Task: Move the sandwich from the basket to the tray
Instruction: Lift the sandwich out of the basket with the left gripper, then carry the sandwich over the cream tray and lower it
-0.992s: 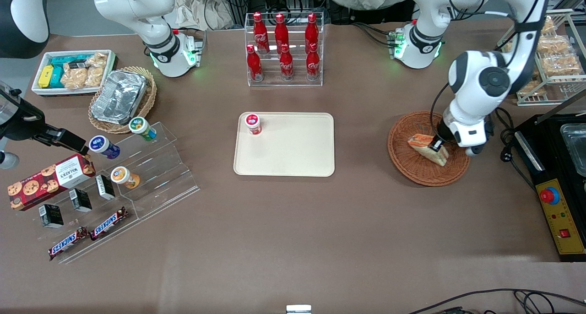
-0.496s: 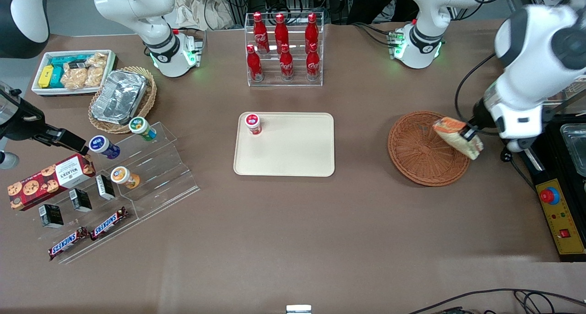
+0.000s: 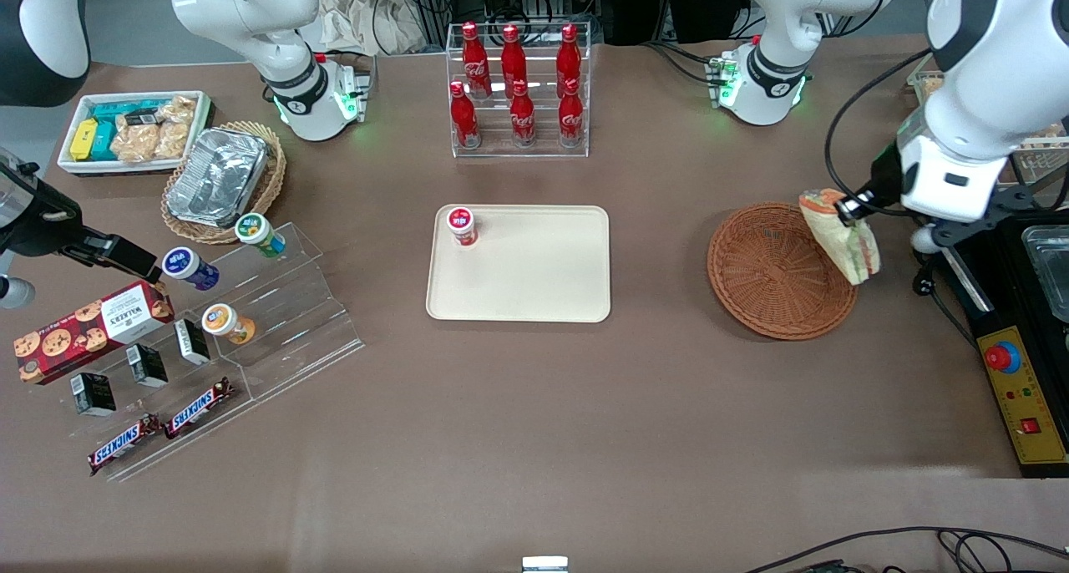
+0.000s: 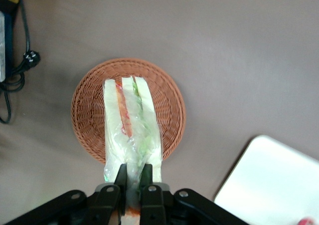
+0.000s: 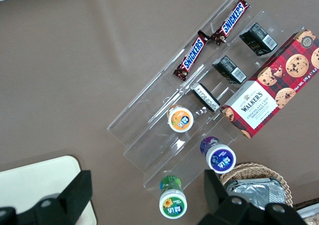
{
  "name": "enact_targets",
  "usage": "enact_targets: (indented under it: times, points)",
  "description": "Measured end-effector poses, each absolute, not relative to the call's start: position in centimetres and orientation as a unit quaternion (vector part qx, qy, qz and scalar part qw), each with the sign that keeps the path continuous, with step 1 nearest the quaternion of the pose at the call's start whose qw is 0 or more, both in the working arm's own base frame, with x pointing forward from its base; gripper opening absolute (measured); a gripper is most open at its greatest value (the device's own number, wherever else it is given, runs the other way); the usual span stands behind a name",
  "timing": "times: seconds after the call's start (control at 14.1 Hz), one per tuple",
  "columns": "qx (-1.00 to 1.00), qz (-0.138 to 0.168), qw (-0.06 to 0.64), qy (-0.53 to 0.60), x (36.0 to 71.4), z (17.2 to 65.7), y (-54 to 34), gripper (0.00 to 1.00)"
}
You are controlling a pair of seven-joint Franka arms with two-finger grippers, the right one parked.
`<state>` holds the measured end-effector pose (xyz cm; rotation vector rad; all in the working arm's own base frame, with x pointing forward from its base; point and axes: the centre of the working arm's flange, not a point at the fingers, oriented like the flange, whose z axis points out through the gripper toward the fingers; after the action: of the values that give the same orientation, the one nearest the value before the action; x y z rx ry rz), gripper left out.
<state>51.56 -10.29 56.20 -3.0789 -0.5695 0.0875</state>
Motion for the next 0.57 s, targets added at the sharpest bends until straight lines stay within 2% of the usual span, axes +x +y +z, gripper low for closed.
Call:
enact_targets:
  times: [0.35, 0.57]
  points:
    - [-0.995, 0.054, -0.009, -0.084, 49.5, 54.7, -18.9, 0.14]
    - [-0.998, 0.052, -0.012, -0.034, 49.0, 51.6, -25.4, 0.14]
